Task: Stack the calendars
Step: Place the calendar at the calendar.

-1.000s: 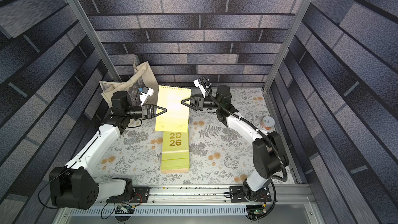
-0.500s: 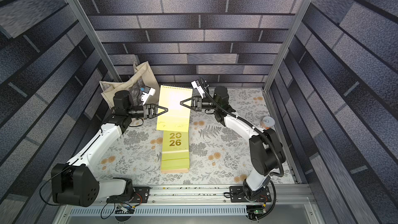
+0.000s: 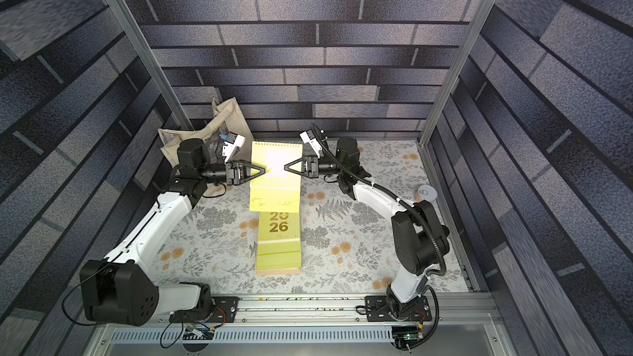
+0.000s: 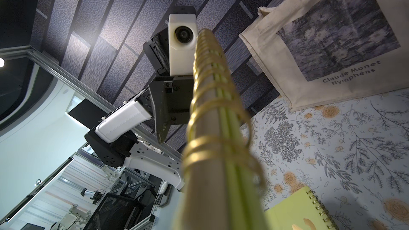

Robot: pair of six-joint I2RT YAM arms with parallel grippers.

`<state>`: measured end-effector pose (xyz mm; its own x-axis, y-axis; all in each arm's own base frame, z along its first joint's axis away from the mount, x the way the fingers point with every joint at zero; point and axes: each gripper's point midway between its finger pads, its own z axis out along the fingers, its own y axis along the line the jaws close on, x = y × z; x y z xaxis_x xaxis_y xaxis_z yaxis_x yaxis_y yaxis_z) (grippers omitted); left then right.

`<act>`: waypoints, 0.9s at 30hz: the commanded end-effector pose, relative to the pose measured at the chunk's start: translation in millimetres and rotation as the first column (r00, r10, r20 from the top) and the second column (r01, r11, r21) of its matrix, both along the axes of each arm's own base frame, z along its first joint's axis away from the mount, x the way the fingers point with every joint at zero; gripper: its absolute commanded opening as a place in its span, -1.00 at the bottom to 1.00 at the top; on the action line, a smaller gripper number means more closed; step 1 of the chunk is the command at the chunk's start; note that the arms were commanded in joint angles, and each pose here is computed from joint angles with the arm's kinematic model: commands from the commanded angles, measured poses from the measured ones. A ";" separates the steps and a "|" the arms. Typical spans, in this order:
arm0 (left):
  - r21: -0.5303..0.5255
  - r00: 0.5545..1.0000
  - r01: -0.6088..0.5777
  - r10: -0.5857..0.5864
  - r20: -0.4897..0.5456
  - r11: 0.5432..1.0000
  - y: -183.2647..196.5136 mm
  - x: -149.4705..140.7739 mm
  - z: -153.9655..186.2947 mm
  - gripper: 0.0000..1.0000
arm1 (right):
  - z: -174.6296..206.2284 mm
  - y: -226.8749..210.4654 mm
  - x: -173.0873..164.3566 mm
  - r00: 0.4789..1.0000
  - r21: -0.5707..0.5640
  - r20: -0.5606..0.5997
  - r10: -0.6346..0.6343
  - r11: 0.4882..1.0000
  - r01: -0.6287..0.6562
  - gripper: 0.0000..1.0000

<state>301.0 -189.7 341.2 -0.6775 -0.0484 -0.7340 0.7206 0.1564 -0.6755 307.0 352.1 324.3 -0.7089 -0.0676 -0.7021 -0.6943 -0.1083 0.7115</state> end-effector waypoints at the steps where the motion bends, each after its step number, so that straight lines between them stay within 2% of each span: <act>1: 0.000 0.999 0.021 -0.021 0.047 1.000 3.1 -1.6 7.9 -0.02 | 4.0 1.0 -12.2 0.999 0.004 0.011 0.053 0.999 -0.053 -1.00; 6: 0.001 0.999 0.016 -0.016 0.028 1.000 3.5 3.1 1.8 -0.14 | 0.5 0.8 -16.5 0.995 -0.013 -0.025 0.094 0.995 -0.094 -1.00; 13: 0.002 0.999 0.019 -0.019 0.028 1.000 2.1 1.2 1.2 -0.42 | -5.7 4.3 -19.6 0.992 -0.020 -0.042 0.118 0.993 -0.119 -1.00; 18: 0.003 0.999 0.023 -0.024 0.023 1.000 0.3 1.1 -1.6 -1.00 | -6.6 6.8 -19.9 0.992 -0.021 -0.043 0.122 0.992 -0.123 -1.00; 20: 0.005 1.000 0.017 -0.017 0.024 1.000 0.5 1.4 -2.0 -1.00 | -6.6 6.9 -20.3 0.991 -0.021 -0.046 0.126 0.992 -0.127 -0.99; 23: 0.009 1.000 -0.001 0.001 0.028 1.000 2.4 4.0 -1.8 -1.00 | -6.9 6.0 -20.2 0.992 -0.021 -0.041 0.119 0.993 -0.120 -0.68; 26: 0.007 0.999 -0.020 0.020 0.026 1.000 4.7 8.3 -1.8 -1.00 | -11.1 5.4 -21.4 0.993 -0.023 -0.041 0.108 0.994 -0.109 -0.19; 27: 0.004 0.999 -0.027 0.027 0.024 1.000 5.6 10.3 -1.8 -1.00 | -12.3 4.5 -21.3 0.994 -0.021 -0.040 0.103 0.994 -0.104 -0.09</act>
<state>308.9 -186.2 329.2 -0.7046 -0.0524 -0.7077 0.6906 0.1791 -0.7008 291.3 355.6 311.6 -0.7372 -0.1583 -0.6569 -0.6402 -0.1471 0.7540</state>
